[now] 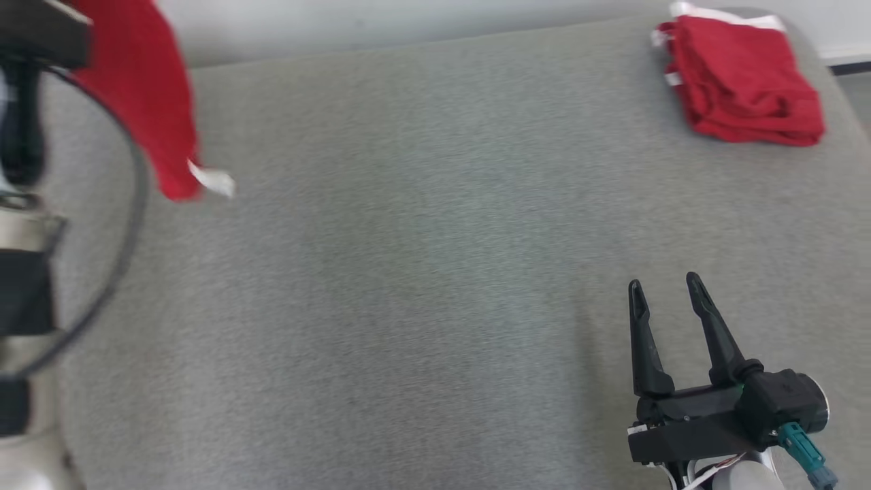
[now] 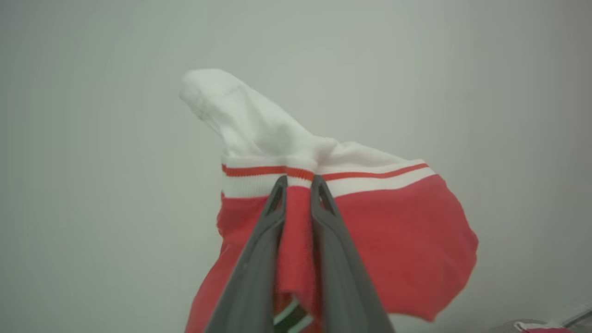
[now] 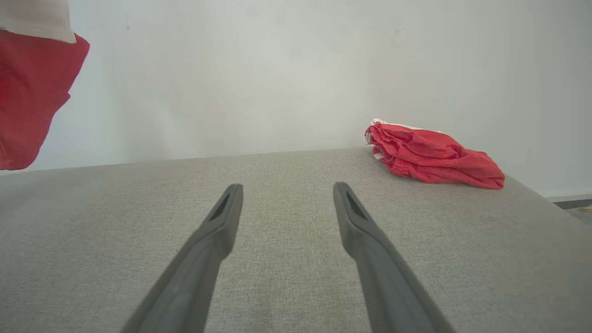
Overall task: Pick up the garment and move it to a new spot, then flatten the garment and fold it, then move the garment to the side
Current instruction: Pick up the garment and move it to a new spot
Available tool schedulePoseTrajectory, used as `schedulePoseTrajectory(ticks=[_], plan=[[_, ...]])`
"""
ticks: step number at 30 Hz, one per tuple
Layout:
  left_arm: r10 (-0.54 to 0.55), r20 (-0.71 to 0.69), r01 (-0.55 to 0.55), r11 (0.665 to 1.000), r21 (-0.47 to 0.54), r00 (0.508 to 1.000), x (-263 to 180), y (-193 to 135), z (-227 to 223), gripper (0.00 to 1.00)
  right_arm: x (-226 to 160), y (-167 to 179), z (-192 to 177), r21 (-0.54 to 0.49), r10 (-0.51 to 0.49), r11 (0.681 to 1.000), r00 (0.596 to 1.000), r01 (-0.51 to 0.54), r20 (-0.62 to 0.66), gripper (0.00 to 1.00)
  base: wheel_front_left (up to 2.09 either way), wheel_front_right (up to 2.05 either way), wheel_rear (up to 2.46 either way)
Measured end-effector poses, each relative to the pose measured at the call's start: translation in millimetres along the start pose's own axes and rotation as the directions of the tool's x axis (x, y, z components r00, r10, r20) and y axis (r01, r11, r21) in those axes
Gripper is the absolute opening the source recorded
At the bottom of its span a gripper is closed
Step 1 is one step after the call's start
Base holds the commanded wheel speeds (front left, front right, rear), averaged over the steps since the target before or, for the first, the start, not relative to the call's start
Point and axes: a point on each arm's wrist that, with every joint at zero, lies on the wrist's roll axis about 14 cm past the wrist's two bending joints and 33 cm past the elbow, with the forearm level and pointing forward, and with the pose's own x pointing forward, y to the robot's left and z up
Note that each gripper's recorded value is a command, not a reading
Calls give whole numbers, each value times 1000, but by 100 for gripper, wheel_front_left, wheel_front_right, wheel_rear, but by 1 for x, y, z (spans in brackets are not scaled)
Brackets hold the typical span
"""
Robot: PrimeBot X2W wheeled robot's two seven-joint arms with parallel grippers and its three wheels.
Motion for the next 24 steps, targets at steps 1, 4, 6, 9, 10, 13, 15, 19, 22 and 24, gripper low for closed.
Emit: schedulePoseTrajectory(ticks=[1,4,6,9,10,13,15,19,22,24], plan=[[-33,-1,33,999,-16,999,2,-16,-1,0,-3,-4,2,2,-14,1000,1000,14,2,100,0,0,0],[-126,-6,125,989,-74,992,2,-65,-8,0,-13,-17,6,6,-55,998,998,55,7,100,0,0,0],[-181,-12,178,976,-129,983,-1,-96,-15,0,-20,-24,8,5,-78,997,997,78,10,100,0,0,0],[-265,-40,251,944,-214,963,-12,-140,-31,0,-27,-33,12,6,-108,994,994,108,16,100,0,0,0],[-291,-53,272,934,-232,955,-17,-152,-37,0,-29,-35,13,9,-114,993,993,114,17,100,0,0,0],[-334,-121,286,911,-298,935,-37,-176,-66,0,-33,-39,14,11,-128,992,992,128,17,100,0,0,0],[-340,-185,268,906,-327,922,-54,-183,-91,0,-35,-40,14,13,-132,991,991,131,17,100,0,0,0],[-319,-341,183,909,-375,884,-98,-182,-150,0,-38,-42,14,20,-140,990,990,139,15,100,0,0,0],[-309,-459,109,905,-411,833,-141,-184,-190,0,-40,-44,14,21,-146,989,989,146,15,100,0,0,0],[-308,-519,82,907,-413,797,-165,-186,-209,0,-40,-44,15,22,-148,989,989,148,16,100,0,0,0]])
